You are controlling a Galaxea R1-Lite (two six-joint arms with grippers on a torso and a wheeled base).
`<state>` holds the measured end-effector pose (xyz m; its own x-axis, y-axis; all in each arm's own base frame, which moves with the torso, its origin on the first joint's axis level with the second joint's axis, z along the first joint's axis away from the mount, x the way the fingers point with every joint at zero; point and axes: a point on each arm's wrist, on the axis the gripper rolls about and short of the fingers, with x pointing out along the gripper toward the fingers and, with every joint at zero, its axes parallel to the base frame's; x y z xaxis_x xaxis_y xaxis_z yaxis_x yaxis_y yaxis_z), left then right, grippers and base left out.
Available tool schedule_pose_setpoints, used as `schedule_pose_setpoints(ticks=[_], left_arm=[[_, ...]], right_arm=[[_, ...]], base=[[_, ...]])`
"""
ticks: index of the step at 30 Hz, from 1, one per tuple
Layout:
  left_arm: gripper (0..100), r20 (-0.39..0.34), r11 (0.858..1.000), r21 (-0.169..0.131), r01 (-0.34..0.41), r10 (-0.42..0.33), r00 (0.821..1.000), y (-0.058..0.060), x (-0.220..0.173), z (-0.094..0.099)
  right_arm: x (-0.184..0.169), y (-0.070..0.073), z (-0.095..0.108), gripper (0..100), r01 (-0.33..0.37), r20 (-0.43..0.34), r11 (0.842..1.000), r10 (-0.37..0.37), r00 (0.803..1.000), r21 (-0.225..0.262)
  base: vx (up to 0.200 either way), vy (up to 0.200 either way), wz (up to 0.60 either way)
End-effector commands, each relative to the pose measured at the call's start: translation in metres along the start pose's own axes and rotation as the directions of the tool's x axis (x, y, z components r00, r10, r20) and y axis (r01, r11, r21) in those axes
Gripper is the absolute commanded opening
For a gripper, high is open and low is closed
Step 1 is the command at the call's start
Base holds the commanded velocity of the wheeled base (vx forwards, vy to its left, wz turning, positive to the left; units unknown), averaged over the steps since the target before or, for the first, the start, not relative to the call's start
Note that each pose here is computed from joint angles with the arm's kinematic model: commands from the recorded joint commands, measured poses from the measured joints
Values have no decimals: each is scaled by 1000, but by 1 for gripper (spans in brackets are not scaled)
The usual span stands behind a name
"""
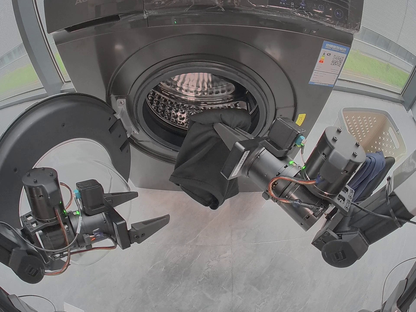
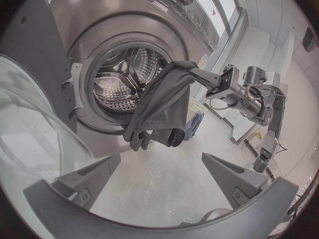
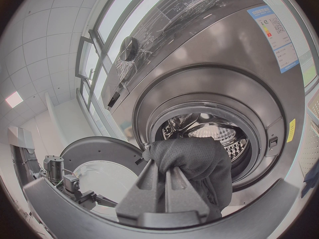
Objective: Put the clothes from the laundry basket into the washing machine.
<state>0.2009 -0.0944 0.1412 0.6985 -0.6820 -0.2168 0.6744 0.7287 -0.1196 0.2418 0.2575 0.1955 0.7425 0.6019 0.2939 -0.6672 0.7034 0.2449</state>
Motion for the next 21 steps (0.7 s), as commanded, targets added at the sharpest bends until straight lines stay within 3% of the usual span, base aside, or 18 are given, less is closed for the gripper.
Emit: schedule_pose_setpoints(ticks=[1, 15, 21], left_arm=[[100, -52, 1000, -18, 13, -14, 999, 5, 23, -10], [100, -32, 1000, -11, 19, -19, 999, 15, 57, -7], [100, 16, 999, 11, 36, -36, 999, 18, 81, -10]], right_arm=[[-3, 1, -1, 0, -2, -8, 1000, 2, 1000, 2], [-5, 3, 6, 0, -8, 10, 1000, 8, 1000, 3], [-5, 5, 5, 0, -12, 7, 1000, 12, 1000, 6]], base=[[0, 0, 0], [0, 0, 0], [0, 0, 0]])
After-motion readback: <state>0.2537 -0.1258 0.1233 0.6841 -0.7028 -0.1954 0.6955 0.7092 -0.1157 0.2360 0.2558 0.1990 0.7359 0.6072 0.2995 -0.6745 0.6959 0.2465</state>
